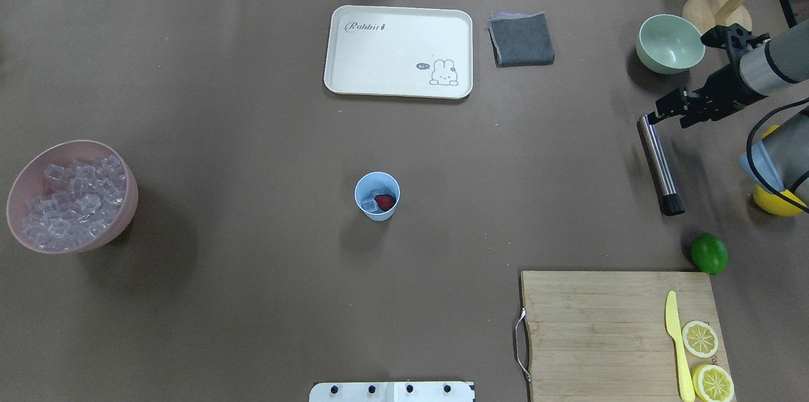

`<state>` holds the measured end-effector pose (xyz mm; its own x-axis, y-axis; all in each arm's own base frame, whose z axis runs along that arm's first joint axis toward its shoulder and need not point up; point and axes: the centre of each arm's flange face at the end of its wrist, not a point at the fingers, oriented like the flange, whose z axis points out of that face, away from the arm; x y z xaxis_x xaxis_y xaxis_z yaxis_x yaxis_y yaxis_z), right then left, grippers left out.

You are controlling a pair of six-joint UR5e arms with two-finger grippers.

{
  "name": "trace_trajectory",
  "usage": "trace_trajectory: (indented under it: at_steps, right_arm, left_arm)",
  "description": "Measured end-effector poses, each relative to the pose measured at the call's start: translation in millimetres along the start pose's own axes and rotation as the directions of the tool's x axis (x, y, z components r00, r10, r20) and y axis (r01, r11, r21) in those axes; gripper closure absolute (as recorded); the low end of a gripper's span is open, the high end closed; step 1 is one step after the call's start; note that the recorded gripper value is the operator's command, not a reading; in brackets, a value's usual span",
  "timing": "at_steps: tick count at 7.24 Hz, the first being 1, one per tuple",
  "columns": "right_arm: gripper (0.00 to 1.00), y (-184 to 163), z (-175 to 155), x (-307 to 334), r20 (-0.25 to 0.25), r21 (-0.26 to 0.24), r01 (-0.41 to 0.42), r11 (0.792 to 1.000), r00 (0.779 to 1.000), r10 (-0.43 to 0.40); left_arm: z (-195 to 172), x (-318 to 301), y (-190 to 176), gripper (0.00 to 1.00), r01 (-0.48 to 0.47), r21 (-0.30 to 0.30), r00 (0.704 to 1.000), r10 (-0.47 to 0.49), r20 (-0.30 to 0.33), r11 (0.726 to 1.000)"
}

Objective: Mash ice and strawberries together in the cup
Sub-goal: 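Open the right gripper to lay the muddler on the table and withdraw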

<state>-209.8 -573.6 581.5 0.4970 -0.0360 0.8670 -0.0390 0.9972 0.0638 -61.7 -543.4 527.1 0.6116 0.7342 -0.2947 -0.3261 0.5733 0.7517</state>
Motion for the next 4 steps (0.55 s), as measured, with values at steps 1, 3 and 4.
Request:
trace_trajectory:
  at_steps: [1, 3, 4]
  right_arm:
    - [0.00, -8.5, -21.4, 11.7, 0.003, 0.029, -0.020, 0.999, 1.000, 0.020]
    - [0.00, -24.2, -66.2, 28.9, 0.002, 0.060, -0.027, 0.998, 1.000, 0.027]
    - [0.00, -32.8, -96.6, 32.4, -0.017, 0.074, -0.009, 0.997, 1.000, 0.010]
  left_arm:
    - [0.9, -0.5, 0.5, 0.03, 0.016, -0.003, 1.000, -0.016, -0.001, 1.000]
    - [3.2, -0.7, 1.5, 0.03, 0.095, -0.012, 0.995, -0.095, -0.004, 0.995]
    - [4.6, -1.3, 2.9, 0.03, 0.144, -0.019, 0.989, -0.144, -0.006, 0.989]
